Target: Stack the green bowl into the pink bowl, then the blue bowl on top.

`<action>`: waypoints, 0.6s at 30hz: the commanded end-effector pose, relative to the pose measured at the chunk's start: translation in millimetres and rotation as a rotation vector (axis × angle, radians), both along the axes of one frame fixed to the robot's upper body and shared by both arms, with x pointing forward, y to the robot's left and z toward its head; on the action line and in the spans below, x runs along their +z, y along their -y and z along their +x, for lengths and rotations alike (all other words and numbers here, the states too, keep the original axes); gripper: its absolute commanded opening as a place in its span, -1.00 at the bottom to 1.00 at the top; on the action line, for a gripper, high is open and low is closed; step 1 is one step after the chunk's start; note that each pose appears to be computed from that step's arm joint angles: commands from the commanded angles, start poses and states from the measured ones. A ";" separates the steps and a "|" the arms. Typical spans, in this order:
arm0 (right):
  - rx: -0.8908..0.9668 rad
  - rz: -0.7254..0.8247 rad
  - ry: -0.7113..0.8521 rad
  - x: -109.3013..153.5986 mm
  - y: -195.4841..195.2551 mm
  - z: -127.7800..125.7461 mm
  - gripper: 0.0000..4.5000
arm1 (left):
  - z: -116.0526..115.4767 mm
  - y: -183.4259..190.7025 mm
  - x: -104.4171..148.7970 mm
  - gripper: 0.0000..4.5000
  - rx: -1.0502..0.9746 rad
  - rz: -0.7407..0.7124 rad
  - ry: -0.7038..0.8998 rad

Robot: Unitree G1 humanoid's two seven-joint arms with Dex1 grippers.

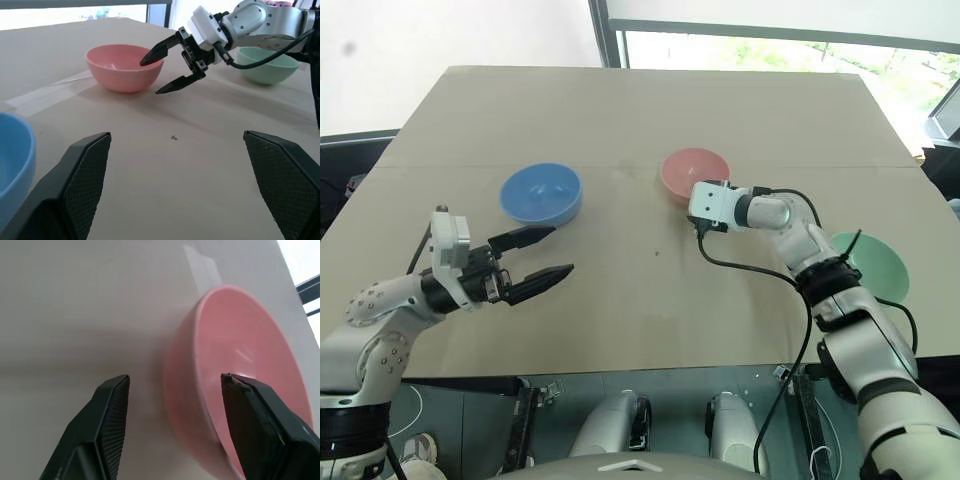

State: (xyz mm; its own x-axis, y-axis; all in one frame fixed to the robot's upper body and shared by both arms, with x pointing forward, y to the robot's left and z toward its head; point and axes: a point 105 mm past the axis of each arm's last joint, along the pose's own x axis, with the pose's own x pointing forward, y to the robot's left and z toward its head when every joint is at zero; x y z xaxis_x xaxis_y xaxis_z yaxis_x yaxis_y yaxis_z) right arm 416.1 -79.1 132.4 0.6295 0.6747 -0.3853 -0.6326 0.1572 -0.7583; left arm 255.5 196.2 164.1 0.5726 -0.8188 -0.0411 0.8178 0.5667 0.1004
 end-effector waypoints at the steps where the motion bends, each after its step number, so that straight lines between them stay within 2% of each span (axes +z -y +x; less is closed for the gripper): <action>1: 0.063 -0.037 0.042 11.5 -7.1 5.2 0.04 | -9.4 2.0 11.5 1.00 0.023 0.014 0.066; 5: 0.115 -0.039 0.043 14.1 -16.2 3.6 -0.80 | -15.6 1.2 8.6 1.00 0.052 0.012 0.063; 6: 0.127 -0.040 0.041 14.2 -17.9 2.7 -0.94 | -16.4 1.1 8.7 1.00 0.055 0.010 0.065; 10: 0.181 -0.022 0.047 20.9 -24.7 -3.9 -0.99 | -17.3 0.4 8.9 1.00 0.064 0.007 0.069; 14: 0.328 0.053 -0.172 22.5 -31.6 -58.3 -0.99 | -13.2 3.4 8.6 1.00 0.058 0.007 0.077; 18: 0.342 0.016 -0.268 6.8 -27.9 -97.9 -0.99 | -8.2 9.1 8.9 1.00 0.035 -0.003 0.077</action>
State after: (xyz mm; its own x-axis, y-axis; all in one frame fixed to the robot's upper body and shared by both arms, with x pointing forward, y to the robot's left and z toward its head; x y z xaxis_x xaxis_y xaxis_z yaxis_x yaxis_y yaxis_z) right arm 327.9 -53.7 123.6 0.2548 0.8215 -0.5101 -0.8353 -0.0787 -0.5441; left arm 247.3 191.5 167.7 0.6189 -0.7854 -0.0106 0.7792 0.6122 0.1340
